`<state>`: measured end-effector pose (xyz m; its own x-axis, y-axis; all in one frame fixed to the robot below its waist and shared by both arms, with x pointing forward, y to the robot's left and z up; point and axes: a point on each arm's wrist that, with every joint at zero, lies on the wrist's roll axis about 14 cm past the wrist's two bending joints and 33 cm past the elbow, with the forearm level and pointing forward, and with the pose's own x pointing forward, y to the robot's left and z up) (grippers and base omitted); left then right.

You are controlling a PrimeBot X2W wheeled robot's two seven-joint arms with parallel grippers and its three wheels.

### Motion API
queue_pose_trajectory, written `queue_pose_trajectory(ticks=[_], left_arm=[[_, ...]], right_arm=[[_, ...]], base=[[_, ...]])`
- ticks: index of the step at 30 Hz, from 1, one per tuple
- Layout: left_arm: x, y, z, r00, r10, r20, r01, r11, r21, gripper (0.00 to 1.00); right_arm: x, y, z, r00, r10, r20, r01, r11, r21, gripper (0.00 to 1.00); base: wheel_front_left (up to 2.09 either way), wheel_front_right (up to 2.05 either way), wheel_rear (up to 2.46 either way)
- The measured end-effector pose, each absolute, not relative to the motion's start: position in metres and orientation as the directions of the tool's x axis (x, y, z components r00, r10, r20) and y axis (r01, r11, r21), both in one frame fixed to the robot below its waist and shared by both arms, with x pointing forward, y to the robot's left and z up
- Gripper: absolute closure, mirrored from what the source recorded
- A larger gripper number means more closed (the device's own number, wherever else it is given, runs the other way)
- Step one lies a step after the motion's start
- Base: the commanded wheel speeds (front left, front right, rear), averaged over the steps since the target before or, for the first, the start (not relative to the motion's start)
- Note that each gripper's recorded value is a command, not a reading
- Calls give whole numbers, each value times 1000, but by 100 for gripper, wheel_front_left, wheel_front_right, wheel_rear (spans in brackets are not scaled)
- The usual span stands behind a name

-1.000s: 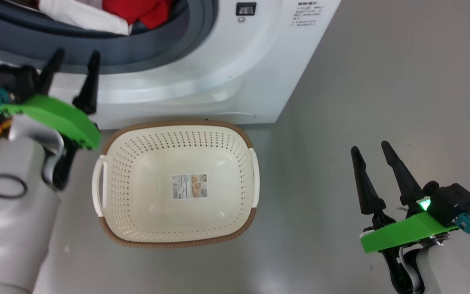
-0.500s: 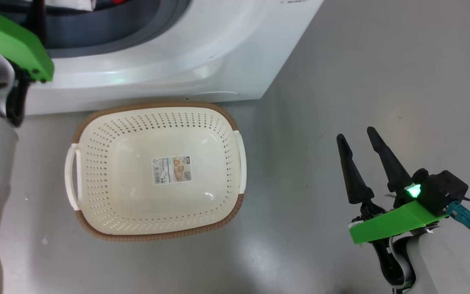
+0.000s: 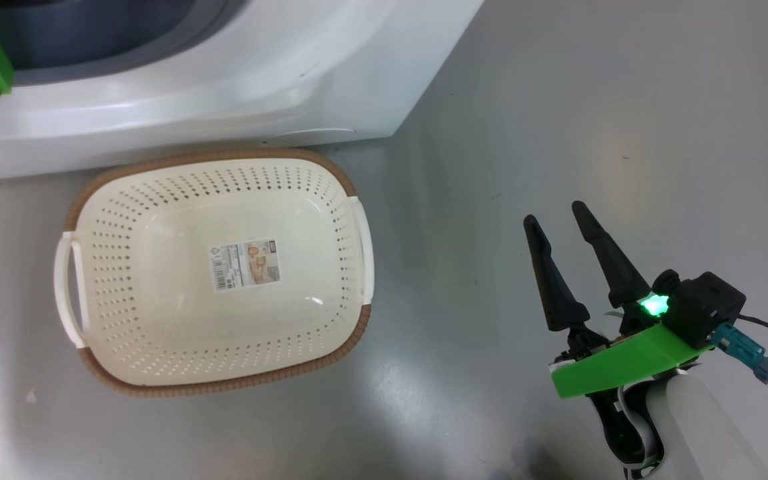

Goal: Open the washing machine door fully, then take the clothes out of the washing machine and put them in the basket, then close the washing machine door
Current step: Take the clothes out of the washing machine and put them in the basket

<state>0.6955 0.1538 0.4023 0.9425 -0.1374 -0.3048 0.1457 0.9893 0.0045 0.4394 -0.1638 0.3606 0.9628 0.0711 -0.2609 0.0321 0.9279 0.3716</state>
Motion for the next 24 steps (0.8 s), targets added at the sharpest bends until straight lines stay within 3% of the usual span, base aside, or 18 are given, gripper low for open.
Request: queue_pose_trajectory(ticks=[5, 6, 7, 8, 9, 11, 24], left_arm=[[696, 156, 393, 937, -123, -326, 139, 990, 26, 0], [696, 156, 391, 935, -123, -332, 140, 990, 28, 8], [696, 156, 390, 934, -123, -336, 141, 990, 29, 23], [696, 156, 388, 933, -124, -339, 143, 989, 34, 49], [695, 157, 385, 929, -121, -351, 144, 989, 41, 67], [695, 160, 386, 930, -110, -352, 136, 989, 50, 100], [689, 162, 410, 960, -117, -254, 117, 993, -15, 100]], right_arm=[[440, -166, 361, 963, 68, -261, 34, 929, 368, 0], [440, -166, 361, 963, 66, -260, 36, 929, 368, 0], [440, -167, 361, 963, 64, -260, 38, 929, 369, 0], [440, -167, 361, 963, 63, -260, 39, 929, 369, 0], [440, -167, 361, 963, 63, -260, 39, 929, 369, 0], [440, -167, 362, 964, 63, -258, 38, 928, 370, 0], [448, -164, 369, 971, 68, -229, 24, 926, 377, 0]], base=[[0, 0, 0], [0, 0, 0], [0, 0, 0], [0, 0, 0], [0, 0, 0], [0, 0, 0], [0, 0, 0]])
